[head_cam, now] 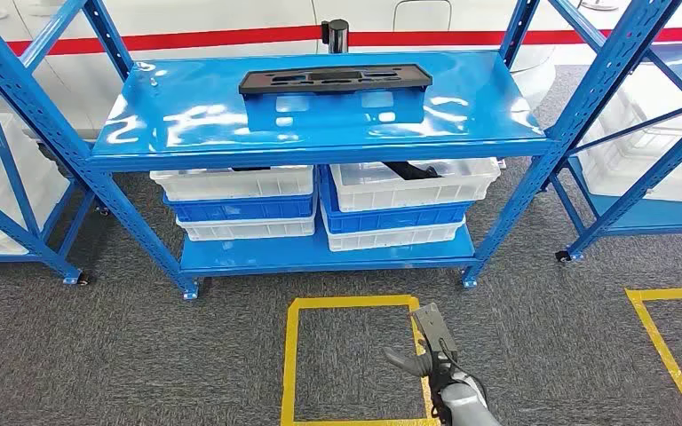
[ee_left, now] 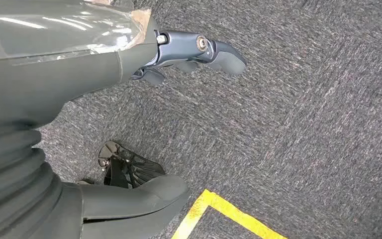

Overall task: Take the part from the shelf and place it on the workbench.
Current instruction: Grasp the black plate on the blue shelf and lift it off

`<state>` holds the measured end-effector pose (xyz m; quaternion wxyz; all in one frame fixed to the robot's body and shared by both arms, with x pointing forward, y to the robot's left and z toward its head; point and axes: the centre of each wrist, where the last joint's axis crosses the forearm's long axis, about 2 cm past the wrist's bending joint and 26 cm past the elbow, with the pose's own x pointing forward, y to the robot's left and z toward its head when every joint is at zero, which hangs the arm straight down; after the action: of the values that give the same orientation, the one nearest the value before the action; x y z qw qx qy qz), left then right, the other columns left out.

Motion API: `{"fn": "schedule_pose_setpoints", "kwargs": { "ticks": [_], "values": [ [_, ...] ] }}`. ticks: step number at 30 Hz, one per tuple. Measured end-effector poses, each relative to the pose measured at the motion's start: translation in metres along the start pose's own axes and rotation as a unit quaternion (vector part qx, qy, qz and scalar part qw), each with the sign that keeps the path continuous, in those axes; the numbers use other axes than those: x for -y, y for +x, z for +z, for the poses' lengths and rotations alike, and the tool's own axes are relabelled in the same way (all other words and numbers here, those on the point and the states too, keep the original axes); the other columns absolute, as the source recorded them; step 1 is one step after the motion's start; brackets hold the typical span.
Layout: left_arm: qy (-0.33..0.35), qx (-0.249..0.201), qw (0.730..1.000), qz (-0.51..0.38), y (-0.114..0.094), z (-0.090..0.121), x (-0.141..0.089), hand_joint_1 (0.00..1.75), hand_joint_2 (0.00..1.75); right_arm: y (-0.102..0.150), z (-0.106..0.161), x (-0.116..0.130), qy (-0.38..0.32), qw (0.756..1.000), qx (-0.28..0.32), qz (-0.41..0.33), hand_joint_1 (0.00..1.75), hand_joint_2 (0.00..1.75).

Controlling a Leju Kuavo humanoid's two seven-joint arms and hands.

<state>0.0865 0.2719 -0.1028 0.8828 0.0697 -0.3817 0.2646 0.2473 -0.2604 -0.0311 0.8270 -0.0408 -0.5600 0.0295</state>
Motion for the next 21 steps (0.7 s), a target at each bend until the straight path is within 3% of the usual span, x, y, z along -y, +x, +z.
{"fn": "schedule_pose_setpoints", "kwargs": {
  "ticks": [4, 8, 12, 21],
  "values": [
    [-0.003, 0.001, 1.0, -0.009, 0.0, 0.0, 0.001, 0.0, 1.75, 0.015, -0.006, 0.002, 0.011, 0.998, 0.058, 0.019, 0.0, 1.75],
    [-0.013, 0.008, 1.0, -0.022, 0.001, 0.0, 0.003, 0.0, 1.75, 0.062, -0.015, 0.008, 0.018, 0.986, 0.161, 0.049, 0.0, 1.75],
    [-0.017, 0.012, 0.999, -0.025, 0.001, -0.001, 0.005, 0.0, 1.75, 0.097, -0.013, 0.013, 0.012, 0.972, 0.227, 0.062, 0.0, 1.75],
    [-0.019, 0.014, 0.999, -0.025, 0.003, -0.002, 0.007, 0.0, 1.75, 0.115, -0.005, 0.015, 0.01, 0.96, 0.273, 0.068, 0.0, 1.75]
  ]
}}
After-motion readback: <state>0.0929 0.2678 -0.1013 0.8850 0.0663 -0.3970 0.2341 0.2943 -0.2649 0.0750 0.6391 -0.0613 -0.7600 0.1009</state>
